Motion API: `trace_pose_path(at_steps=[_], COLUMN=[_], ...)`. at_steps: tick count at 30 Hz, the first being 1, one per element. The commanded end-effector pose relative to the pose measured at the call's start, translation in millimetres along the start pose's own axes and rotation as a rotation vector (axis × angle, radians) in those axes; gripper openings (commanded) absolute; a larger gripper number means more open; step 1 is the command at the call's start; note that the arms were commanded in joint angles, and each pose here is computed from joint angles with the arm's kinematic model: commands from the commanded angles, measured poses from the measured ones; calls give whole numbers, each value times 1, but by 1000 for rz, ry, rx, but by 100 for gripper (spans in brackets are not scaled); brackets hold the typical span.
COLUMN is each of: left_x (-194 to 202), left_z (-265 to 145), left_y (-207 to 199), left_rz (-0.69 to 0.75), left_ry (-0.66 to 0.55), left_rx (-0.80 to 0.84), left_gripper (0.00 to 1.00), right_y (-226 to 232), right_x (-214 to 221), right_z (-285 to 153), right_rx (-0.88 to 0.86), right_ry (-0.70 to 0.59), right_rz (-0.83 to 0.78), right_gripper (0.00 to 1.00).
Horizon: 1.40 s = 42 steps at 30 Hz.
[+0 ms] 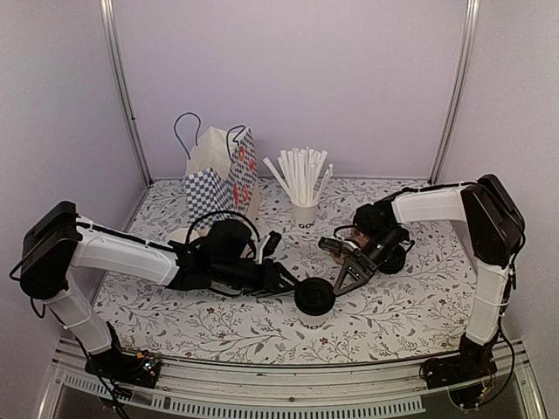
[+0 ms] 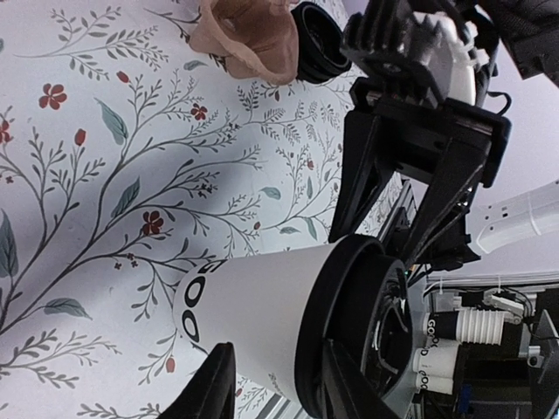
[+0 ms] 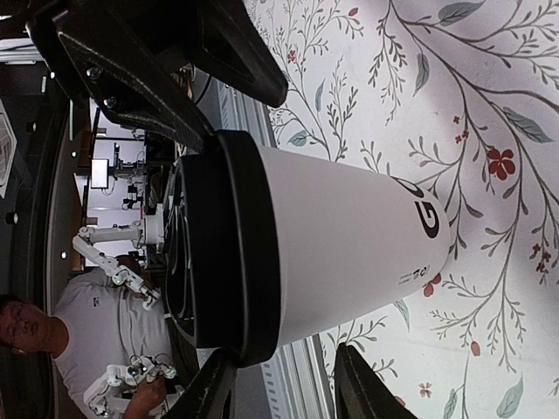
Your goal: Pack the takeout coffee
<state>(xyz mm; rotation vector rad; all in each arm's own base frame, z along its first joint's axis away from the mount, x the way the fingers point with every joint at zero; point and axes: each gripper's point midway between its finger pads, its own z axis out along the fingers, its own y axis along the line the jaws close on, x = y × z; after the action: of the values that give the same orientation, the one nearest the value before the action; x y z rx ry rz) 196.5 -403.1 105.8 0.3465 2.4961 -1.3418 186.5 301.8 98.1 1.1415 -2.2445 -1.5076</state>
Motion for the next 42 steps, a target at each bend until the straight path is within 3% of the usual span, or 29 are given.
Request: trace_pose_path(at_steps=[1, 8, 22, 26, 34, 42], left_x=[53, 84, 74, 57, -11, -41], left_z=[9, 7, 13, 17, -4, -17], left_y=[69, 106, 115, 100, 24, -20], left_rz=[-92, -165, -127, -42, 194, 292], left_ry=[146, 199, 180, 155, -33, -128], left_rx=[-180, -248, -288, -268, -158, -74], left_gripper=[34, 28, 25, 24, 31, 41], right_y=[-57, -84, -90, -69, -4, 13], right_x=[11, 28, 34, 21, -5, -1], right_z=[18, 27, 27, 27, 12, 6], right_rx=[175, 259, 291, 211, 59, 46], right_ry=[68, 132, 151, 125, 26, 15], right_rz=[15, 86, 93, 43, -126, -171], right_gripper=[39, 36, 34, 34, 37, 42])
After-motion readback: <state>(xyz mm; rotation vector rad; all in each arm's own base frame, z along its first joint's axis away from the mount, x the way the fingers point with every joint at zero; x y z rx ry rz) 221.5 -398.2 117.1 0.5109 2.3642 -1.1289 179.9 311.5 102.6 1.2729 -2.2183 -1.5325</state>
